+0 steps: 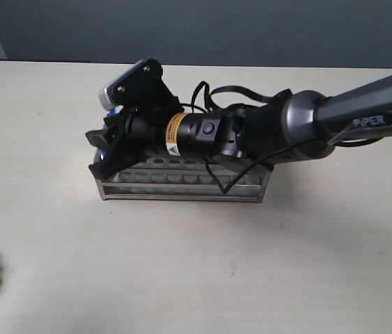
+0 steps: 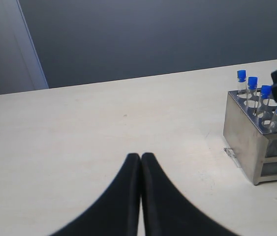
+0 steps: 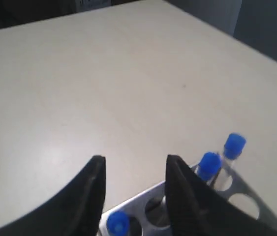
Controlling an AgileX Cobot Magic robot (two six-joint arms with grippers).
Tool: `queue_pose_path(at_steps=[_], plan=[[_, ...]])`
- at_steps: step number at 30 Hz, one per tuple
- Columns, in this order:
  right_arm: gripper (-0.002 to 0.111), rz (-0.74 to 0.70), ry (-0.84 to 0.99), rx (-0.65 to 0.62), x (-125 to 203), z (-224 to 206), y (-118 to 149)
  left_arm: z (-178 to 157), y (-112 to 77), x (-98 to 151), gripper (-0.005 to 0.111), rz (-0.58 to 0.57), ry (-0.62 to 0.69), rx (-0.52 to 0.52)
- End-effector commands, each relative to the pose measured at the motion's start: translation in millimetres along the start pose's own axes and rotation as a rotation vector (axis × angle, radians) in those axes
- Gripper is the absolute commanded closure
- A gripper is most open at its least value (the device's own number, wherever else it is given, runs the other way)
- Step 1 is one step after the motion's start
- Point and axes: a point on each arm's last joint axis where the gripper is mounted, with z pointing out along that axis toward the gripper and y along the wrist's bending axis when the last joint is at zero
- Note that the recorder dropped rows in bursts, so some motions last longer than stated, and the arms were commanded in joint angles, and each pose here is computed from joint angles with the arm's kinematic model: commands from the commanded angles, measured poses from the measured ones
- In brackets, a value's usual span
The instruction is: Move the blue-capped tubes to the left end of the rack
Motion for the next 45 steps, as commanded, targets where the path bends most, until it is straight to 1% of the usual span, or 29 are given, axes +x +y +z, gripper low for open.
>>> queue_pose_path(at_steps=[1,3,4,5,6,7,8,9,11,13,14,15,16,18,19,20,21,23,26,28,29,31,32,35,38,40,42,45], plan=[[0.069,-0.037,-0.068,0.066,-43,-27,-3,0,-0.3,-2,0.106,-0.005,-0.010,0.006],[0.069,-0.049,-0.068,0.108,-62,-44,-3,0,-0.3,-2,0.106,-0.005,-0.010,0.006],[0.071,-0.069,-0.066,0.126,-70,-52,-3,0,-0.3,-2,0.106,-0.005,-0.010,0.006],[0.076,-0.095,-0.065,0.149,-80,-62,-3,0,-0.3,-2,0.106,-0.005,-0.010,0.006],[0.085,-0.127,-0.063,0.172,-90,-73,-2,0,-0.3,-2,0.106,-0.005,-0.010,0.006],[0.109,-0.168,-0.052,0.233,-108,-100,-4,0,-0.3,-2,0.106,-0.005,-0.010,0.006],[0.108,-0.167,-0.048,0.266,-117,-115,-5,0,-0.3,-2,0.106,-0.005,-0.010,0.006],[0.108,-0.155,-0.022,0.348,-130,-145,-11,0,-0.3,-2,0.106,-0.005,-0.010,0.006],[0.108,-0.134,-0.005,0.427,-140,-178,-16,0,-0.3,-2,0.106,-0.005,-0.010,0.006],[0.108,-0.112,-0.035,0.516,-147,-228,-16,0,-0.3,-2,0.106,-0.005,-0.010,0.006],[0.108,-0.090,-0.071,0.543,-146,-249,-15,0,-0.3,-2,0.106,-0.005,-0.010,0.006],[0.108,-0.040,-0.116,0.591,-139,-278,-13,0,-0.3,-2,0.106,-0.005,-0.010,0.006],[0.108,-0.006,-0.143,0.630,-133,-298,-11,0,-0.3,-2,0.106,-0.005,-0.010,0.006],[0.108,0.062,-0.121,0.743,-98,-333,-8,0,-0.3,-2,0.106,-0.005,-0.010,0.006],[0.108,0.135,-0.081,0.833,-72,-350,-6,0,-0.3,-2,0.106,-0.005,-0.010,0.006],[0.108,0.189,-0.061,0.887,-58,-360,-3,0,-0.3,-2,0.106,-0.005,-0.010,0.006],[0.108,0.265,-0.023,0.978,-38,-374,0,0,-0.3,-2,0.106,-0.005,-0.010,0.006],[0.108,0.346,0.067,1.084,-16,-390,5,0,-0.3,-2,0.106,-0.005,-0.010,0.006],[0.108,0.430,0.167,1.197,-1,-410,14,0,-0.3,-2,0.106,-0.005,-0.010,0.006],[0.108,0.516,0.129,1.215,3,-416,19,0,-0.3,-2,0.106,-0.005,-0.010,0.006],[0.108,0.555,0.083,1.221,2,-419,21,0,-0.3,-2,0.106,-0.005,-0.010,0.006],[0.108,0.536,-0.006,1.243,-3,-424,21,0,-0.3,-2,0.106,-0.005,-0.010,0.006],[0.108,0.513,-0.056,1.214,-7,-422,21,0,-0.3,-2,0.106,-0.005,-0.010,0.006],[0.108,0.293,-0.179,1.091,-9,-409,23,0,-0.3,-2,0.106,-0.005,-0.010,0.006],[0.108,0.176,-0.262,1.010,13,-395,30,0,-0.3,-2,0.106,-0.005,-0.010,0.006],[0.108,0.182,-0.313,0.993,30,-389,34,0,-0.3,-2,0.106,-0.005,-0.010,0.006],[0.108,0.249,-0.370,1.010,48,-386,35,0,-0.3,-2,0.106,-0.005,-0.010,0.006],[0.108,0.347,-0.405,1.126,73,-387,34,0,-0.3,-2,0.106,-0.005,-0.010,0.006]])
